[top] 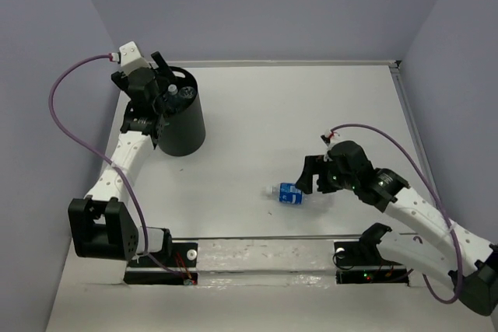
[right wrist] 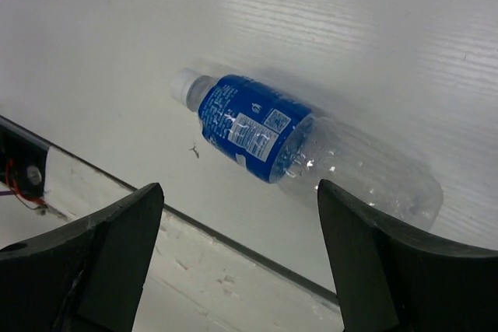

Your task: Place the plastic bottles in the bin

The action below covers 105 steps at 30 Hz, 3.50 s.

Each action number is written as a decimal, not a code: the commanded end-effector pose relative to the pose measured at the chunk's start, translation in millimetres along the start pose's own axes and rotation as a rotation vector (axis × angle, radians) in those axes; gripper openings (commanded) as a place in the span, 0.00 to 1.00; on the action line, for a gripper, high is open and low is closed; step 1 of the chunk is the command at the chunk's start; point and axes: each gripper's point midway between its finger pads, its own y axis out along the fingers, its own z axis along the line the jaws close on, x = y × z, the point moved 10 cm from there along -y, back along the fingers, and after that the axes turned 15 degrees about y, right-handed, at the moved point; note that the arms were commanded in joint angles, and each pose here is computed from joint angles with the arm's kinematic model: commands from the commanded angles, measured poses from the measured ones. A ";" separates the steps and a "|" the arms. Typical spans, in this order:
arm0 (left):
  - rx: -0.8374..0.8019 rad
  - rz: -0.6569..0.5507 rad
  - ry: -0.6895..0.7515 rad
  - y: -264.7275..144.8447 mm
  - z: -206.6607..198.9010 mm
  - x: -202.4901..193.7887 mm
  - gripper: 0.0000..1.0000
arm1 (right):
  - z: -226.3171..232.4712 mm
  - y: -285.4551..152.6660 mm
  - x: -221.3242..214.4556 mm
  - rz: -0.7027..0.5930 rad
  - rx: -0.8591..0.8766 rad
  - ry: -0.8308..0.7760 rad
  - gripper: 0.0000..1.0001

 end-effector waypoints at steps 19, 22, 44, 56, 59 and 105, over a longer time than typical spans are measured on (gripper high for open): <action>-0.601 -0.138 -0.145 -132.8 4.4 64.0 0.99 | 34.6 76.3 11.3 0.216 -0.296 -0.452 1.00; -0.655 -0.134 -0.144 -150.7 8.5 63.5 0.99 | 31.1 84.9 7.4 0.277 -0.348 -0.492 1.00; -0.839 -0.080 -0.075 -216.4 26.2 9.1 0.99 | 50.9 141.5 -0.9 0.407 -0.383 -0.593 0.53; -0.720 -0.169 -0.116 -230.7 35.1 25.2 0.99 | 186.4 84.5 80.8 -0.097 0.166 -0.449 0.46; -0.618 -0.226 -0.177 -234.9 44.6 42.1 0.99 | 228.6 71.6 106.1 -0.278 0.379 -0.409 0.46; -0.315 -0.307 -0.269 -239.5 73.9 32.8 0.99 | 365.3 217.4 146.9 -0.435 1.044 0.120 0.54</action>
